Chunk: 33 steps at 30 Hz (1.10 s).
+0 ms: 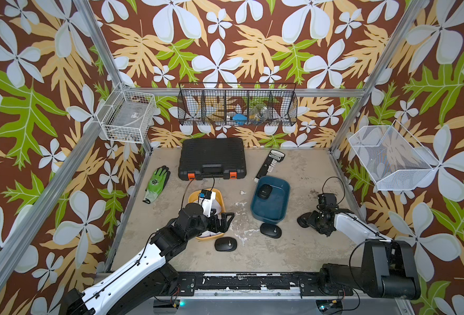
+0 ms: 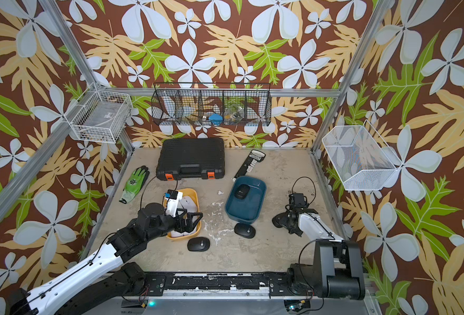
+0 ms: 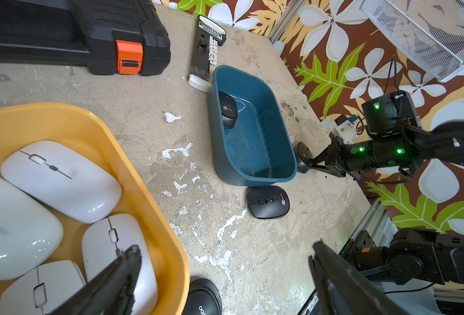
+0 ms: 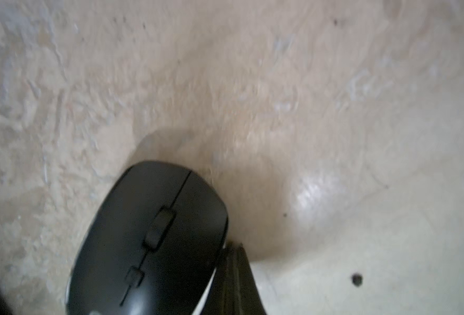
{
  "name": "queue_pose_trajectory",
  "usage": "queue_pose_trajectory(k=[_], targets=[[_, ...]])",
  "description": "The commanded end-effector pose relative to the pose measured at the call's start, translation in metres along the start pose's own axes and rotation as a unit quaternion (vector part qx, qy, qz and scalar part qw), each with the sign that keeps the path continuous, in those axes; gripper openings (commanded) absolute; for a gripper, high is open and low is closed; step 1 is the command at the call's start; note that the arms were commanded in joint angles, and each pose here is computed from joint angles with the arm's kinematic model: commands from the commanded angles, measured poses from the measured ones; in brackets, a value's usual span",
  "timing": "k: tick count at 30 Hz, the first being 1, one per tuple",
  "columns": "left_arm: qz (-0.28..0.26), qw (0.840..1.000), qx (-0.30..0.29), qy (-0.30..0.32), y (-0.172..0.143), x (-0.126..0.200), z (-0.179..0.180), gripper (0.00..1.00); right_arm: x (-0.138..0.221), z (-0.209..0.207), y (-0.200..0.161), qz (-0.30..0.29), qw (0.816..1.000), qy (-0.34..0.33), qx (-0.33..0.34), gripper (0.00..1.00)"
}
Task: Place the mice by color into the storage box
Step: Adjust the mouse at the center of the board, then pick up the mouse from the center of the board.
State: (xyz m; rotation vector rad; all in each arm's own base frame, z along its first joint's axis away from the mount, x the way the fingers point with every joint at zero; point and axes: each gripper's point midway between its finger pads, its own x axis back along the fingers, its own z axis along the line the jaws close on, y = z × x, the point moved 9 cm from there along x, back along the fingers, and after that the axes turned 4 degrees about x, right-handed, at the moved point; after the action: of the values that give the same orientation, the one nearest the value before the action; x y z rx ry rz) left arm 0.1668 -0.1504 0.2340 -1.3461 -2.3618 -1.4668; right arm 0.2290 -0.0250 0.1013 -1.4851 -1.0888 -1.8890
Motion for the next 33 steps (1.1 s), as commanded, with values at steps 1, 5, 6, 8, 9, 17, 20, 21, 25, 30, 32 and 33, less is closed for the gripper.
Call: queue_pose_trajectory(k=[1,5,6,8,9,17,20,21,25,30,32,33], targets=[[0.003,1.000,0.001,0.002,-0.002,0.001,0.001,1.00,-0.008,0.012,0.017,-0.007,0.999,0.027,0.026,0.00],[0.005,1.000,-0.001,0.006,-0.002,0.001,0.002,1.00,-0.020,0.028,0.027,0.012,0.997,0.073,0.032,0.00],[0.004,1.000,-0.001,0.007,-0.002,0.001,0.002,1.00,-0.022,0.031,0.029,0.014,0.996,0.086,0.034,0.00],[0.005,1.000,-0.001,0.007,-0.002,0.001,0.002,1.00,-0.022,0.036,0.033,0.015,0.994,0.102,0.043,0.00],[0.006,1.000,0.000,0.008,-0.003,0.001,0.003,1.00,-0.021,0.037,0.036,0.014,0.994,0.095,0.046,0.00],[0.011,1.000,0.000,0.008,-0.004,0.000,0.003,1.00,0.027,0.030,0.061,-0.059,0.992,0.085,0.075,0.14],[0.012,1.000,-0.001,0.001,-0.004,0.000,0.002,1.00,0.043,0.034,0.059,-0.066,0.984,0.113,0.119,0.42],[0.013,1.000,-0.001,-0.003,-0.004,-0.001,0.001,1.00,0.046,0.036,0.056,-0.065,0.981,0.123,0.137,0.52],[0.013,0.999,-0.002,-0.037,0.005,-0.002,-0.010,1.00,0.046,0.041,0.034,-0.044,0.969,0.112,0.214,0.82],[0.016,0.999,0.002,-0.052,0.014,-0.010,-0.018,1.00,0.034,0.049,0.015,-0.006,0.966,0.102,0.236,0.87],[0.019,0.999,-0.001,-0.050,0.014,-0.012,-0.019,1.00,0.028,0.056,0.010,0.009,0.963,0.096,0.252,0.87],[0.020,0.999,-0.002,-0.047,0.014,-0.012,-0.018,1.00,0.024,0.059,0.008,0.018,0.963,0.088,0.255,0.87]])
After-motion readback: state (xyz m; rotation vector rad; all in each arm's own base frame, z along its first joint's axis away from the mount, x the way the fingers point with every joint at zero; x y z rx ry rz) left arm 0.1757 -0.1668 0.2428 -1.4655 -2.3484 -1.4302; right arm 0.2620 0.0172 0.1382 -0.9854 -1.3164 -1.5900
